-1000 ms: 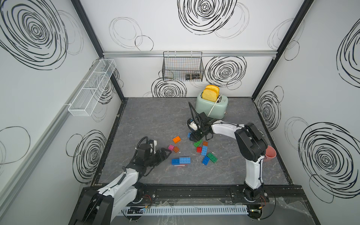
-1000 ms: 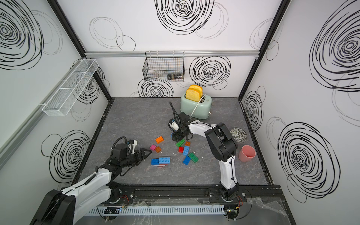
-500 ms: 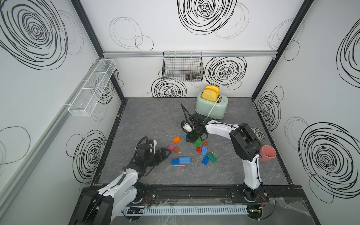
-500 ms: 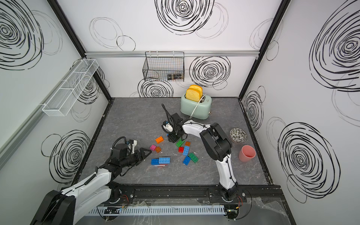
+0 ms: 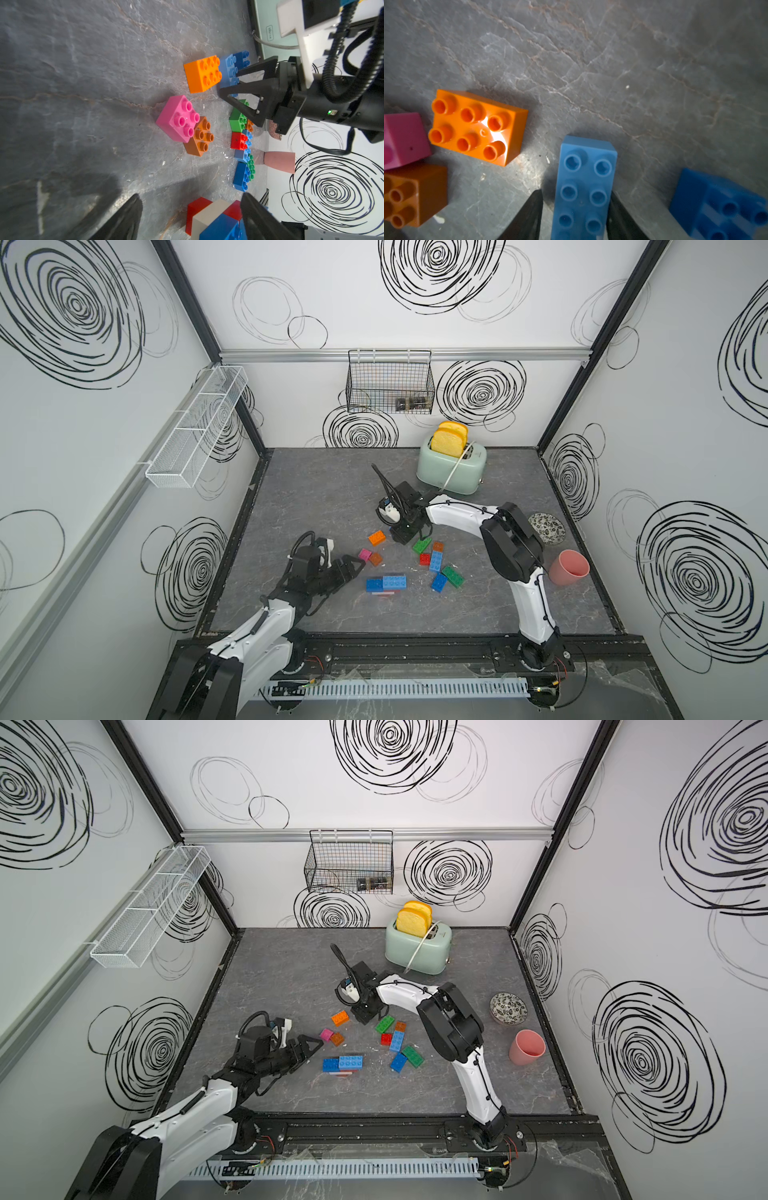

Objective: Assemble a heart with lego
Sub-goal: Pick up the lego brick from the center of the board.

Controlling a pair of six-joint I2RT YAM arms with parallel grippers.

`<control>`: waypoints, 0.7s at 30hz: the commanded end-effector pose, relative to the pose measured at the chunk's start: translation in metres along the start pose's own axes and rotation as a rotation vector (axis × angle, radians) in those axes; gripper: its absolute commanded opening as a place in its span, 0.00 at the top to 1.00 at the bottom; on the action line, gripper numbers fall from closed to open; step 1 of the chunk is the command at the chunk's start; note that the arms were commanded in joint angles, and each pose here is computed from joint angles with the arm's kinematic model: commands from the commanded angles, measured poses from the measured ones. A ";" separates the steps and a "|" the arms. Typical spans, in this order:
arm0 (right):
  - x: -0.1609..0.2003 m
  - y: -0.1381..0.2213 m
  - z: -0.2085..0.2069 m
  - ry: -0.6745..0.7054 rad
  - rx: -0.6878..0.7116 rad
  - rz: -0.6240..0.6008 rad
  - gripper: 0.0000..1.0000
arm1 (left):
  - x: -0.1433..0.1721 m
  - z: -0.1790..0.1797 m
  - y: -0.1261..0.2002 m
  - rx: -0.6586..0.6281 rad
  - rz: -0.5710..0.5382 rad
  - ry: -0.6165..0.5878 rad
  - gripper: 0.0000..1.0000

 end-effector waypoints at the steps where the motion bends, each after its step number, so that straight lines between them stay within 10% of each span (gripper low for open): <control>1: 0.000 0.000 -0.001 0.005 0.036 0.033 0.51 | -0.008 -0.006 0.002 0.033 -0.041 -0.030 0.21; 21: 0.000 0.006 0.007 0.053 0.042 0.041 0.70 | -0.008 -0.006 0.003 0.035 -0.046 -0.027 0.21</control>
Point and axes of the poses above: each gripper's point midway between its finger pads, its own y axis back along the fingers, its own z axis along the line the jaws close on, x = y × z, the point moved 6 cm from there along y, back along the fingers, and after that the axes turned 10 degrees about -y, right-handed, at the moved point
